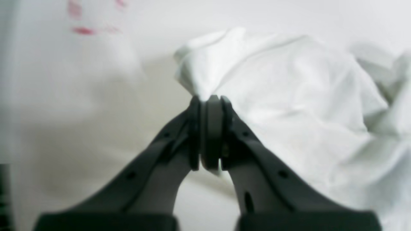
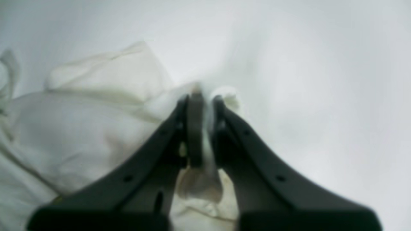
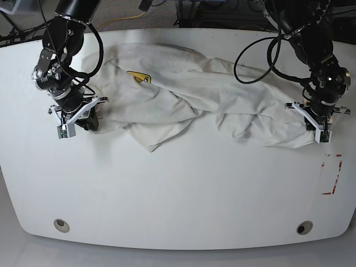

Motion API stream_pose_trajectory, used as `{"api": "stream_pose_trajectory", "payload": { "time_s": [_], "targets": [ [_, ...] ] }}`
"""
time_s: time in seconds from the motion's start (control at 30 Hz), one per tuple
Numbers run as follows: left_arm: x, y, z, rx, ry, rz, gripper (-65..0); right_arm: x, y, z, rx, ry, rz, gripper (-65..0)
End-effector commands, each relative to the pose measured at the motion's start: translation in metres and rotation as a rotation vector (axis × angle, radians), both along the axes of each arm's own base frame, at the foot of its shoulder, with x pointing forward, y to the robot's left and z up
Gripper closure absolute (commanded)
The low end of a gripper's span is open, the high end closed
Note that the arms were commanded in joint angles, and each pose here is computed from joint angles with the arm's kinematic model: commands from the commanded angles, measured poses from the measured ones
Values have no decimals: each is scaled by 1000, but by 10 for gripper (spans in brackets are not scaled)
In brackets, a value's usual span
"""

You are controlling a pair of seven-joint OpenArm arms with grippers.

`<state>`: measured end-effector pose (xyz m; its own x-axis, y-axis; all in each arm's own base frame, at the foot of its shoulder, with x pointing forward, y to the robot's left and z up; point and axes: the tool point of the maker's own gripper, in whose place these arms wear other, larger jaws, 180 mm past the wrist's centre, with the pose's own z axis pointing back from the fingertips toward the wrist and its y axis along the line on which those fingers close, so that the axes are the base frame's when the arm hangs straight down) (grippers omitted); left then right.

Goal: Fold the T-shirt properly
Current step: 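Grasp the T-shirt fabric with both grippers, then lift the T-shirt with both grippers and stretch it between them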

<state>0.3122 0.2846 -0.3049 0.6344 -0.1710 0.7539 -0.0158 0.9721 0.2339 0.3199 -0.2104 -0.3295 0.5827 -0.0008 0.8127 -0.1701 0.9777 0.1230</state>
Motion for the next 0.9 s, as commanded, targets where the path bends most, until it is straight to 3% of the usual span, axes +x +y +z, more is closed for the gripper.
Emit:
{"api": "stream_pose_trajectory", "payload": {
  "time_s": [0.0,0.4,0.53,0.87],
  "targets": [
    [10,5,42,62,-94,2,-1,24,-6,32,-34,-110,-6,0],
    [47,24,128,113,-212,86,-1,105,-37,128,-177,-315,-63,0],
    [59,34,166,124,-271,120,-1,132,-42,167,-230,-366,-38,0],
    [62,71,261,196,-422,215,-1,156,-56,279,-330,-535,-50,0]
  ]
}}
